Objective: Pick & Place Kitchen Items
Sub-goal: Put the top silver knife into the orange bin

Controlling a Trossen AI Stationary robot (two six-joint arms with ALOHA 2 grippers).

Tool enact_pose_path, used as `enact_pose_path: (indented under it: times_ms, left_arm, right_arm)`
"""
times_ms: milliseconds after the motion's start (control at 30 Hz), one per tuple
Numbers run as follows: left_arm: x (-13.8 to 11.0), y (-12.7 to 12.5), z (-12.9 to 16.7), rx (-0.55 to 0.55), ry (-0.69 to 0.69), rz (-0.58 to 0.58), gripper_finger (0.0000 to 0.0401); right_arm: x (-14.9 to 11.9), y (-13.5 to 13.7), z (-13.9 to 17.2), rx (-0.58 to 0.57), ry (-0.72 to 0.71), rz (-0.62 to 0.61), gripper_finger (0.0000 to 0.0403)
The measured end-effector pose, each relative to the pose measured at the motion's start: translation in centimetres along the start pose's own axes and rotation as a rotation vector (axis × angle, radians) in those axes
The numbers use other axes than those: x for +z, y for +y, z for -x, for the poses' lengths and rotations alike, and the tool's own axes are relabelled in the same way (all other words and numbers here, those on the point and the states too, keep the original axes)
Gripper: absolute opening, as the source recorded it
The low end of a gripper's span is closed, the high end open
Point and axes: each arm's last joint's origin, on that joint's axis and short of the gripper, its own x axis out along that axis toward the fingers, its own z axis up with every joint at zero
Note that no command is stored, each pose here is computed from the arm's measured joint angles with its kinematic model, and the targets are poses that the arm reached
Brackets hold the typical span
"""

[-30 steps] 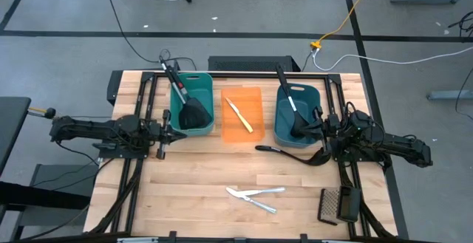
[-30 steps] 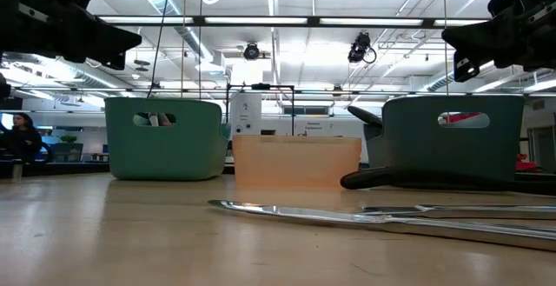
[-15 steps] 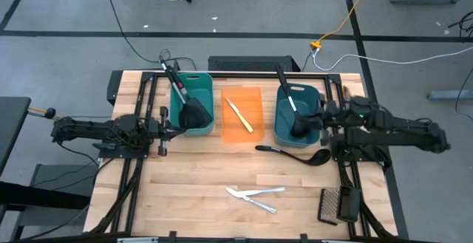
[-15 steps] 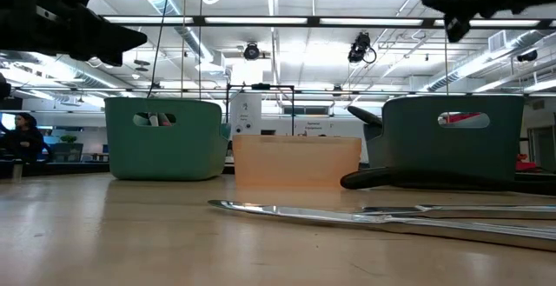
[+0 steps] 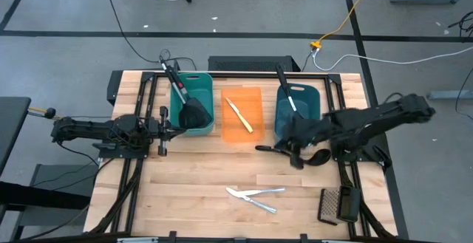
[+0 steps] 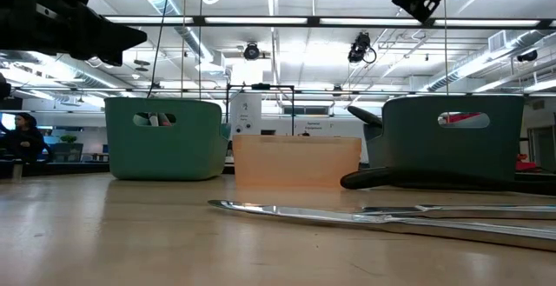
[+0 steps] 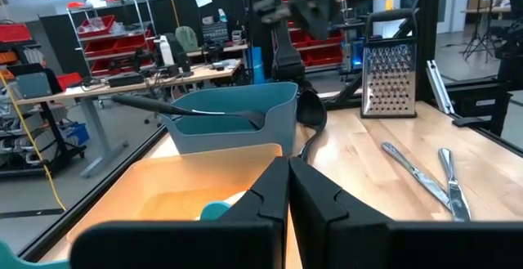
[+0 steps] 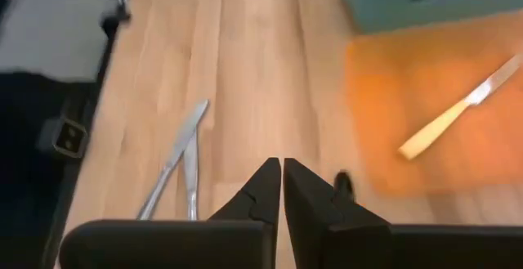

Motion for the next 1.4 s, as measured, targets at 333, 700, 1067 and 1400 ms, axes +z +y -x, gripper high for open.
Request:
enact_pose_path:
  times_ms: [333, 700, 1067, 1400]
  left_arm:
    - [0.0, 0.0, 0.0, -0.008, 0.004, 0.045, 0.0016]
    - [0.1, 0.0, 0.0, -0.004, -0.009, 0.095, 0.0016]
    - [0.1, 0.0, 0.0, -0.004, -0.014, 0.122, 0.0016]
    - [0.1, 0.0, 0.0, -0.003, -0.011, 0.127, 0.0016]
  right_arm:
    - [-0.4, 4.2, -4.5, -0.047, 0.132, 0.011, 0.0061]
    - [-3.0, 7.6, -9.5, 0.024, 0.275, -0.006, 0.0173]
    - [-5.3, 9.3, -12.3, -0.045, 0.336, 0.030, 0.0176]
    - [-8.2, 9.6, -16.4, -0.019, 0.490, 0.038, 0.0176]
